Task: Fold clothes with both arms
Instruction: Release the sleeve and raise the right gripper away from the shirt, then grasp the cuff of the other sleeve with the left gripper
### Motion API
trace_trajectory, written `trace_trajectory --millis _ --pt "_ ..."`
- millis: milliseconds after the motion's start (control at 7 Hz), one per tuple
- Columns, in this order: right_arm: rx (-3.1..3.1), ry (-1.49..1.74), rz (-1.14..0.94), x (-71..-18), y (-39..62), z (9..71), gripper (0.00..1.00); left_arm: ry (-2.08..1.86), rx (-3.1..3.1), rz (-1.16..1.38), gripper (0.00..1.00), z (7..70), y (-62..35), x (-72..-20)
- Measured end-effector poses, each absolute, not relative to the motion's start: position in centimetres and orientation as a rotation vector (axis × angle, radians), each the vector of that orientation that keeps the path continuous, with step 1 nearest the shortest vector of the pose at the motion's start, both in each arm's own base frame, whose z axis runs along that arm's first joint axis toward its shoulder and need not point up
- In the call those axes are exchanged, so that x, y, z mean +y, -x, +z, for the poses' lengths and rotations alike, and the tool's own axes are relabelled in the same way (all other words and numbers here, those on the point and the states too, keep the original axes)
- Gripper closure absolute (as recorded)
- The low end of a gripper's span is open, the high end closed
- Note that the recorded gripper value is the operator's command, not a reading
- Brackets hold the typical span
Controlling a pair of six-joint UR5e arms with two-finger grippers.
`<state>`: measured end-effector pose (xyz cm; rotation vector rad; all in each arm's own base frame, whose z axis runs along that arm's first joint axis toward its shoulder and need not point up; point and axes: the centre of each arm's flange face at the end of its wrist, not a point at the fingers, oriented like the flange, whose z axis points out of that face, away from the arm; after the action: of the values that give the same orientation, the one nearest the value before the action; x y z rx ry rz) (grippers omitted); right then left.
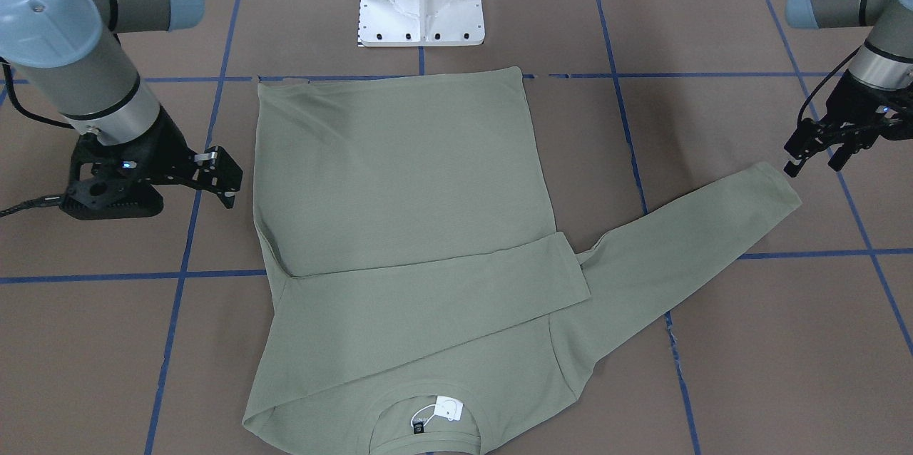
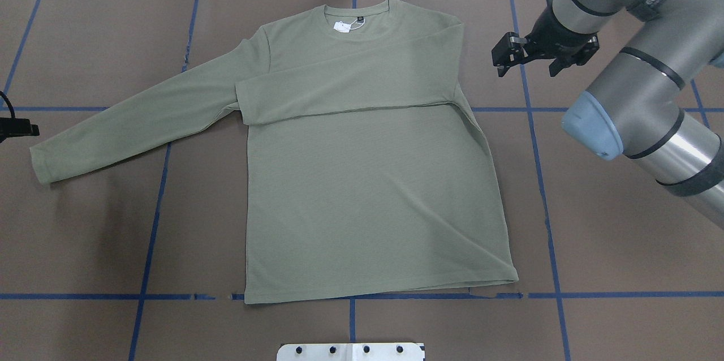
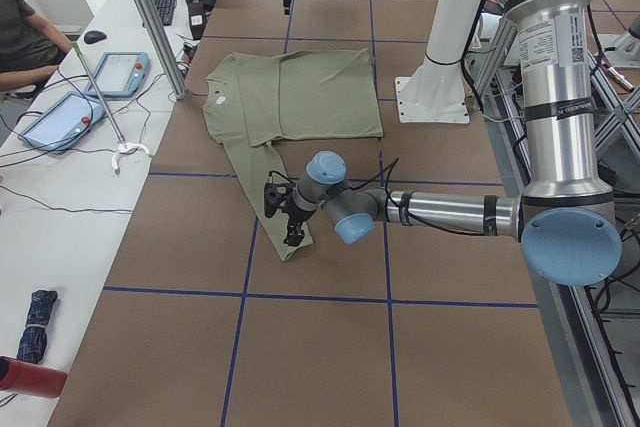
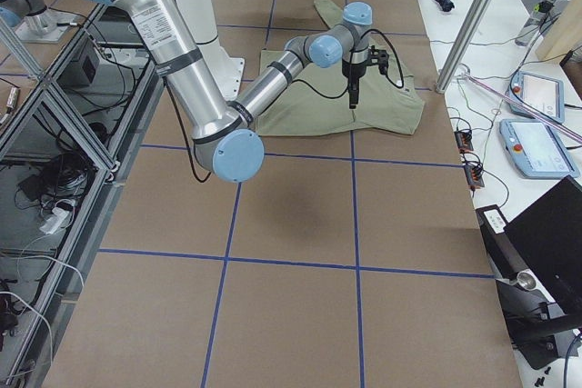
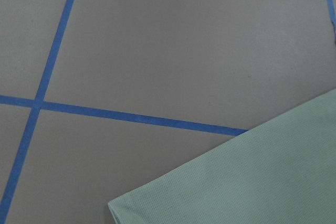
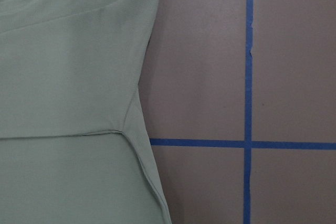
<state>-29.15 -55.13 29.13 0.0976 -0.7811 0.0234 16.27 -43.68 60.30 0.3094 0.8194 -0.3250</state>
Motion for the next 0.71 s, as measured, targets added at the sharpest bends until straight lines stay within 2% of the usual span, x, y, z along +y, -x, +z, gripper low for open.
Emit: trace_trajectory --millis 429,714 --pt "-0.777 -0.090 0.008 -54.4 27.9 30.7 0.00 -0.307 0.772 -0.340 0.00 65.0 -18.8 -43.1" --pt "-0.777 -0.090 0.008 -54.4 27.9 30.8 0.00 -0.287 0.793 -0.357 0.00 65.1 -20.6 -42.8"
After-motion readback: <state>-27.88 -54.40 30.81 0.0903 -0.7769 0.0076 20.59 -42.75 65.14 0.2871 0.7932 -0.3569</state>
